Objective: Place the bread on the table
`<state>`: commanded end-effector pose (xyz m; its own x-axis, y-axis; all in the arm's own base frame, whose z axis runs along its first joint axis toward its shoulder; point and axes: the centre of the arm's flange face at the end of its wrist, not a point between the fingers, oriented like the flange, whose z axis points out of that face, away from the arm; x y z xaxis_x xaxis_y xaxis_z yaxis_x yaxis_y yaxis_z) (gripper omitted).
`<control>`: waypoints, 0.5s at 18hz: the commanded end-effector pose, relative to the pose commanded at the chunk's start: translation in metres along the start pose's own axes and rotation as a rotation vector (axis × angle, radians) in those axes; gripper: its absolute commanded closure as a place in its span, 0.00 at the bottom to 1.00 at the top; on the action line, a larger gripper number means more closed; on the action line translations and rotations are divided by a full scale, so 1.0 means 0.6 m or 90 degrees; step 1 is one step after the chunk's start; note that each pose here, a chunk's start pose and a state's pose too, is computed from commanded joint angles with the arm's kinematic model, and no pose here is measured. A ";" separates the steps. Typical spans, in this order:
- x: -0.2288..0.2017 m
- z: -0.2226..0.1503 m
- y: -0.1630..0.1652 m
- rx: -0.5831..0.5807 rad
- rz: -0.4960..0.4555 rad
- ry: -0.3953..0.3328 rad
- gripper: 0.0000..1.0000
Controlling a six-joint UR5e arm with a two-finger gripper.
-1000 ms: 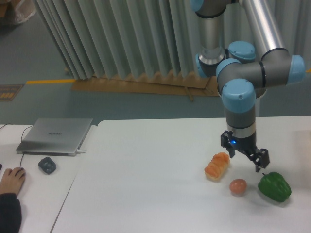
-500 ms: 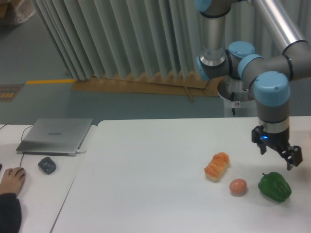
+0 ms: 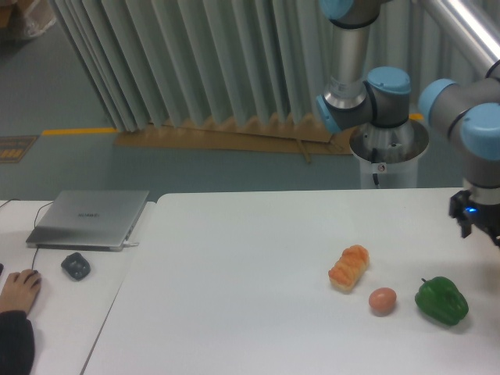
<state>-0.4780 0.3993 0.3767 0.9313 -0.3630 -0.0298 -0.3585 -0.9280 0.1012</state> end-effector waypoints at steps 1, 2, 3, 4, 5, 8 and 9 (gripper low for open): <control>-0.005 0.001 0.018 0.001 0.007 0.001 0.00; -0.012 0.003 0.041 0.003 0.013 0.003 0.00; -0.017 0.005 0.056 0.010 0.015 0.004 0.00; -0.020 0.006 0.065 0.017 0.022 0.005 0.00; -0.022 0.006 0.075 0.022 0.025 0.005 0.00; -0.022 0.001 0.092 0.041 0.030 0.002 0.00; -0.022 -0.002 0.094 0.046 0.036 0.000 0.00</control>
<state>-0.5104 0.3516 0.3841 0.9095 -0.4148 -0.0265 -0.4140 -0.9098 0.0302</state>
